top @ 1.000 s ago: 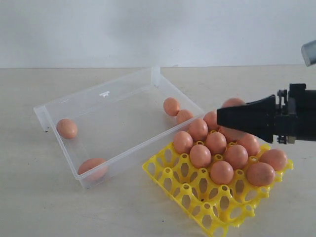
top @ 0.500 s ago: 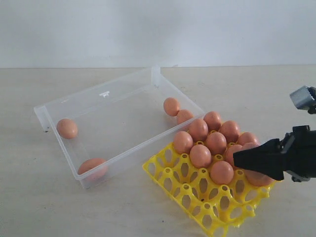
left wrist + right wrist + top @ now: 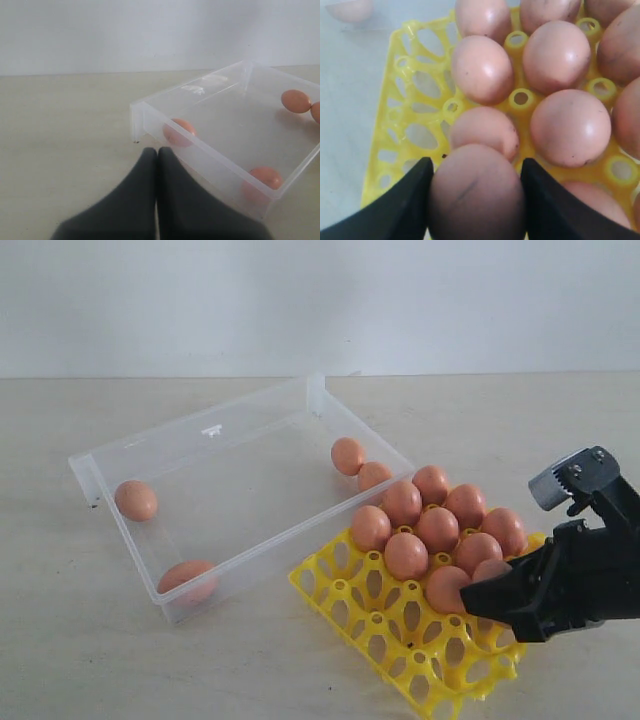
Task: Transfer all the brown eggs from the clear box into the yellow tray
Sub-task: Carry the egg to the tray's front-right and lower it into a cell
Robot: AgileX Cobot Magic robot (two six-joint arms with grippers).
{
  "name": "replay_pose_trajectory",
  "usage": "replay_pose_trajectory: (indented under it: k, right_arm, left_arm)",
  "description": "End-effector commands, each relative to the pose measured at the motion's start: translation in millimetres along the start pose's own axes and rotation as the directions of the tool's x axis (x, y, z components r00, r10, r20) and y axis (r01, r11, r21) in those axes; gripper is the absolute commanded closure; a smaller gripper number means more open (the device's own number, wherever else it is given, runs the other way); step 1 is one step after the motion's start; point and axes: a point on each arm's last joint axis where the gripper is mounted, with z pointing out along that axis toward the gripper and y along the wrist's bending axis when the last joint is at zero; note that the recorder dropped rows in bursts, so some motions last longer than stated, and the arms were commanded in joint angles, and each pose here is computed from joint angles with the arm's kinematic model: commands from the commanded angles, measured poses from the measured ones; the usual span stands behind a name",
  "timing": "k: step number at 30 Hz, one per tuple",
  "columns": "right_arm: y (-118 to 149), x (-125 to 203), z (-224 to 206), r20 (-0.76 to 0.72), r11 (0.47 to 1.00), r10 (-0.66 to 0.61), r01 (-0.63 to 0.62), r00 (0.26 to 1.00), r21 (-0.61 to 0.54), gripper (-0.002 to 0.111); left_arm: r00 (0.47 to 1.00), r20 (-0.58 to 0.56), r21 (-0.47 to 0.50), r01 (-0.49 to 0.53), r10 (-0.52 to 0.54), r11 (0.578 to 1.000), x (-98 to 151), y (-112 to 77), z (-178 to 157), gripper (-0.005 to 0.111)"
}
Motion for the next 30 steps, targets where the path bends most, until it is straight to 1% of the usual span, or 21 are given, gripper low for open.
replay_pose_trajectory:
  k: [1, 5, 9, 12, 17, 19, 20, 26, 28, 30]
  right_arm:
    - [1.7, -0.2, 0.3, 0.009, 1.0, 0.001, -0.001, 1.0, -0.011, 0.109]
    - [0.9, 0.0, 0.8, 0.01, 1.0, 0.009, -0.009, 1.0, -0.007, 0.109]
    - [-3.6, 2.4, 6.5, 0.01, 0.999, 0.051, -0.051, 0.999, 0.0, 0.109]
    - [-5.9, 3.2, 9.6, 0.018, 0.999, 0.055, -0.055, 0.998, 0.002, 0.109]
    - [-4.9, 2.6, 9.2, 0.023, 0.999, 0.053, -0.053, 0.998, -0.007, 0.108]
    - [-4.2, 2.2, 9.2, 0.027, 0.998, 0.053, -0.053, 0.998, -0.015, 0.103]
    - [-3.6, 1.9, 9.2, 0.029, 0.998, 0.053, -0.053, 0.998, -0.022, 0.098]
    - [2.8, -1.3, 8.7, 0.063, 0.996, 0.025, -0.019, 0.998, -0.092, 0.062]
    - [3.4, -1.6, 8.6, 0.067, 0.995, 0.019, -0.012, 0.998, -0.098, 0.056]
    - [2.2, -1.1, 8.8, 0.062, 0.996, 0.017, -0.012, 0.998, -0.084, 0.054]
  left_arm:
    - [1.0, 0.002, 0.007, 0.006, -0.006, 1.0, -0.3, -0.5, -0.2, 0.111]
    - [1.0, 0.003, 0.008, 0.011, -0.011, 1.0, -0.4, -0.6, -0.2, 0.111]
    - [0.999, 0.001, 0.021, 0.053, -0.053, 0.998, -0.3, -1.7, -0.3, 0.111]
    - [0.997, -0.003, 0.03, 0.081, -0.081, 0.996, 0.0, -2.6, -0.3, 0.111]
    - [0.997, -0.005, 0.03, 0.081, -0.081, 0.996, 0.1, -2.6, -0.3, 0.111]
    - [0.997, -0.005, 0.03, 0.081, -0.081, 0.996, 0.1, -2.6, -0.3, 0.111]
    - [0.997, -0.005, 0.03, 0.081, -0.081, 0.996, 0.1, -2.6, -0.3, 0.111]
    - [0.997, -0.005, 0.03, 0.081, -0.081, 0.996, 0.1, -2.6, -0.3, 0.111]
    - [0.997, -0.005, 0.03, 0.081, -0.081, 0.996, 0.1, -2.6, -0.3, 0.111]
    - [0.997, -0.005, 0.03, 0.081, -0.081, 0.996, 0.1, -2.6, -0.3, 0.111]
